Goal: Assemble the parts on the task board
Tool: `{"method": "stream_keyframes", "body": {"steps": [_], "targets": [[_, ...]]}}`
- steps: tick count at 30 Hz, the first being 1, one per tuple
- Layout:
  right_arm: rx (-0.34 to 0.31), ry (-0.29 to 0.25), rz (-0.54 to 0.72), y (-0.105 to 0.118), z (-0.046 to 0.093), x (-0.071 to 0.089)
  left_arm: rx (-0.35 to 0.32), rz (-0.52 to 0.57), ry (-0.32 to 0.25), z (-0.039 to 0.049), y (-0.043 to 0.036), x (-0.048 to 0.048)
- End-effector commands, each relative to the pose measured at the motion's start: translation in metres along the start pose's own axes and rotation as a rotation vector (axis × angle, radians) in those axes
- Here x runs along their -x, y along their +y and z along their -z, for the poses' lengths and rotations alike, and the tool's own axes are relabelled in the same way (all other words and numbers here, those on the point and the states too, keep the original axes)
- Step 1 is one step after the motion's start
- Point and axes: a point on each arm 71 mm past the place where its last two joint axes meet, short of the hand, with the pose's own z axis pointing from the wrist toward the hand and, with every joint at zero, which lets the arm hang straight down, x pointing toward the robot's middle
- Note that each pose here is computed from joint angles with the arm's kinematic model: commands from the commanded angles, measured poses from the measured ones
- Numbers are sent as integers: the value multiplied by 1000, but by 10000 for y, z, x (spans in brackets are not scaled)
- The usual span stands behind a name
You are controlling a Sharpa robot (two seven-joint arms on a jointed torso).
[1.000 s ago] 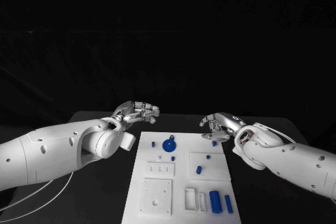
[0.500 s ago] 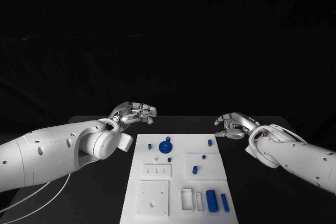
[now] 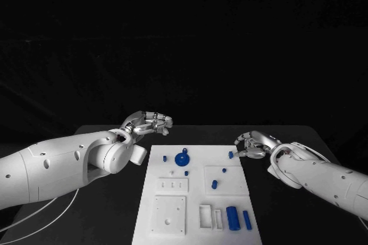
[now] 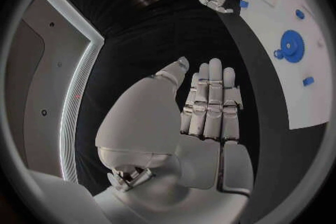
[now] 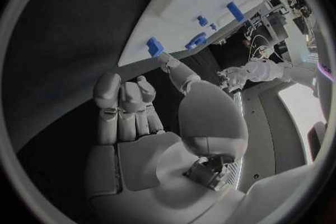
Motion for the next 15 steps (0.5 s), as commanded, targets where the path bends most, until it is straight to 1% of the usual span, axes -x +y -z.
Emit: {"method": "stream_keyframes", "body": {"steps": [1,9,15], "targets": [[13,35,-10,-2,-4,-40,-13,5,15,1,-14,-26],[9,77,-21,-30,16,-139,-12,6,15,18,-17,-23],[8,90,-25,-28,19,-182,-14,5,16,24,-21,-23]]}}
